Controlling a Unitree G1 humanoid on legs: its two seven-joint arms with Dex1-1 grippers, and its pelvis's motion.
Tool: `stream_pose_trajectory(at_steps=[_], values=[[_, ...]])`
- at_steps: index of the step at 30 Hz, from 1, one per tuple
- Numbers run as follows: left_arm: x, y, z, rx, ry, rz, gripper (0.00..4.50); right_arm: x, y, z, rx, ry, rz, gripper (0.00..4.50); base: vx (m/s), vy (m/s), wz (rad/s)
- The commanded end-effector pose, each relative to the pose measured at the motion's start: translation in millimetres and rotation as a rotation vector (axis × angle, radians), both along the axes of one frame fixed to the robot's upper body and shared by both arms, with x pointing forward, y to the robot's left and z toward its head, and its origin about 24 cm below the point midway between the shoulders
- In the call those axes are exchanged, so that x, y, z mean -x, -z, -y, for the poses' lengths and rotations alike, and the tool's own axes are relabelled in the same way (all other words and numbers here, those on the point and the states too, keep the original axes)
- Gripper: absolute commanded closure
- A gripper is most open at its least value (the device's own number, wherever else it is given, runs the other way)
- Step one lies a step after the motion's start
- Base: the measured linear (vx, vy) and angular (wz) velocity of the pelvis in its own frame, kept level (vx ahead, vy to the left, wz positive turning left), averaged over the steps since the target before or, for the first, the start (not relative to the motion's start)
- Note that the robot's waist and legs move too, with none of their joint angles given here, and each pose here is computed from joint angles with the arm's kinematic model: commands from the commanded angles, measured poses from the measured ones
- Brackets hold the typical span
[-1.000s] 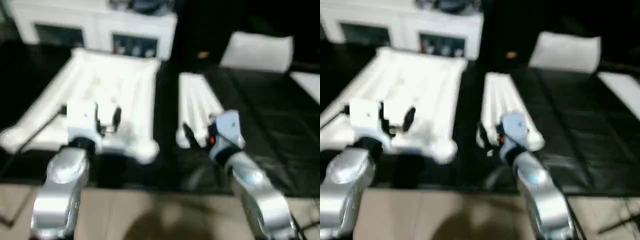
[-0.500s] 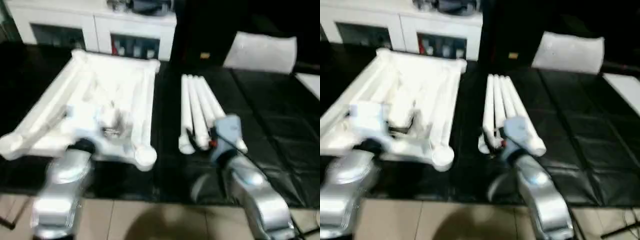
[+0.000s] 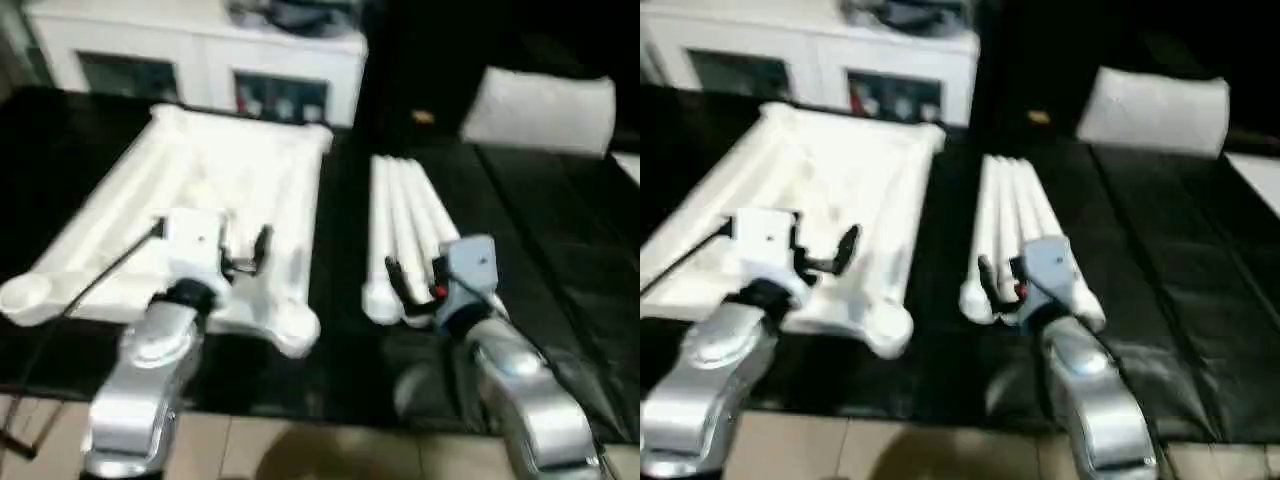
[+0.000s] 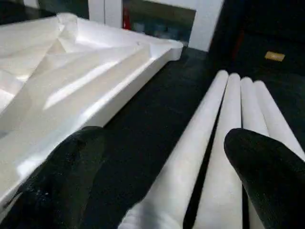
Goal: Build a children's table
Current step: Move to table, then move table base
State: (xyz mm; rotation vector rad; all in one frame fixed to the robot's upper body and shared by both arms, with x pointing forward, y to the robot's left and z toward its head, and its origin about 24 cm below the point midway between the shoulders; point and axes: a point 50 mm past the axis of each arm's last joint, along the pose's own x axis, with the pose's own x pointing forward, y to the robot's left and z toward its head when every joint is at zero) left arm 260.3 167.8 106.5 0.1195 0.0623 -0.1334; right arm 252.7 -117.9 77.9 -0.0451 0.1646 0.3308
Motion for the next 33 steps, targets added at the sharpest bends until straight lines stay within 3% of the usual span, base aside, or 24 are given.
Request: stream_pose_trajectory(at_steps=[1, 9, 13, 14, 19, 23, 33], values=[[-0.6, -2.3, 10.9, 0.016, 0.052, 0.013, 0.04, -1.1, -3.1, 12.3, 0.023, 0.034, 0.018, 0.0, 0.0, 0.0, 0.0], [-2.1, -0.5, 11.6, 0.006, 0.127, -0.033, 0.04, -6.0, -8.3, 13.1, 0.023, 0.006, 0.03, 0.0, 0.028, -0.029, -0.02], [-2.9, -0.2, 8.6, -0.043, 0.253, -0.072, 0.04, -10.7, -14.7, 15.2, 0.031, -0.024, 0.076, 0.0, 0.015, 0.0, 0.0], [-1.9, -0.7, 5.2, -0.117, 0.376, -0.076, 0.04, -12.6, -17.2, 15.8, 0.067, -0.069, 0.09, 0.0, 0.0, 0.0, 0.0], [-1.1, -1.2, -6.2, -0.203, 0.529, -0.087, 0.04, -9.7, -18.4, 12.4, 0.072, -0.215, 0.049, 0.0, -0.053, -0.005, -0.02], [3.3, 5.7, -21.3, -0.291, 0.692, -0.189, 0.04, -1.6, -14.8, 5.8, 0.105, -0.409, -0.007, 0.0, -0.033, -0.011, 0.0], [10.1, 14.2, -46.7, -0.354, 0.933, -0.438, 0.85, 7.5, -13.3, 1.9, 0.126, -0.589, -0.057, 0.0, 0.0, 0.0, 0.0]])
